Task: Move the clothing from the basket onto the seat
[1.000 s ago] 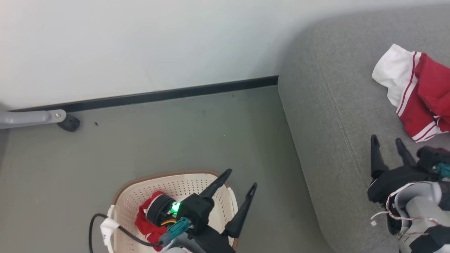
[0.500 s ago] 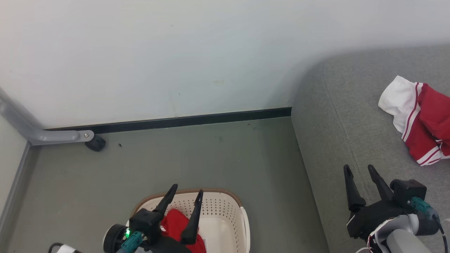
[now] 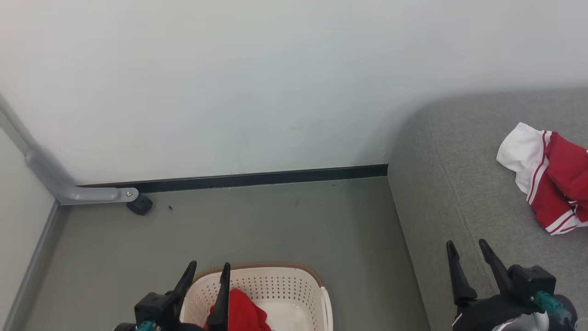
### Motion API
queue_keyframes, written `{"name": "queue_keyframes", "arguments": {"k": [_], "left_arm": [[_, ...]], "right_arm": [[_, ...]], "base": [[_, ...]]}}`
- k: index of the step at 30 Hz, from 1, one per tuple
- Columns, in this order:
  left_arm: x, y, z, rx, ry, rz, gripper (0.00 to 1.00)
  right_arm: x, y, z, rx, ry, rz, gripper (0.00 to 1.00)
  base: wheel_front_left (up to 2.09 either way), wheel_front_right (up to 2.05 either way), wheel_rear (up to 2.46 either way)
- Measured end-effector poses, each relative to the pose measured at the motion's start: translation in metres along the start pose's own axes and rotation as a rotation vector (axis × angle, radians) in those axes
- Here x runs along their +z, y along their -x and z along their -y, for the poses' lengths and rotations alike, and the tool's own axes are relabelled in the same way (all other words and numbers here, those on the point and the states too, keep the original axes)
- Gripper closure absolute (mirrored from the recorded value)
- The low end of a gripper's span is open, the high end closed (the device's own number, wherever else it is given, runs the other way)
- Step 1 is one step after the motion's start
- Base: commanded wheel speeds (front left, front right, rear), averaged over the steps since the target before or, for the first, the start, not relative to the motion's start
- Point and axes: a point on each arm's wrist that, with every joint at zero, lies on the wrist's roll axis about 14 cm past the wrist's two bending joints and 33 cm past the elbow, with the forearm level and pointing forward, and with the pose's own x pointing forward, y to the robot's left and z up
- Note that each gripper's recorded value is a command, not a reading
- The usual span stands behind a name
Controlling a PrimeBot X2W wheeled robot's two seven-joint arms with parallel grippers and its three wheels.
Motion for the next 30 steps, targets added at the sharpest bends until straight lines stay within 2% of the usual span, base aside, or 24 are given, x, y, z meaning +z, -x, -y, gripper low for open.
{"name": "queue_keyframes", "arguments": {"k": [13, 30], "left_arm": [[-0.002, 0.020, -0.021, 0.080, 0.019, 0.008, 0.00], [-0.006, 0.020, -0.026, 0.098, 0.024, -0.001, 0.00]], "right_arm": [[0.009, 0.022, -0.010, 0.015, 0.021, 0.047, 0.00], [0.023, 0.025, -0.010, 0.007, 0.029, 0.094, 0.00]], "base": [[0.00, 0.00, 0.00], [0.00, 0.00, 0.00]]}}
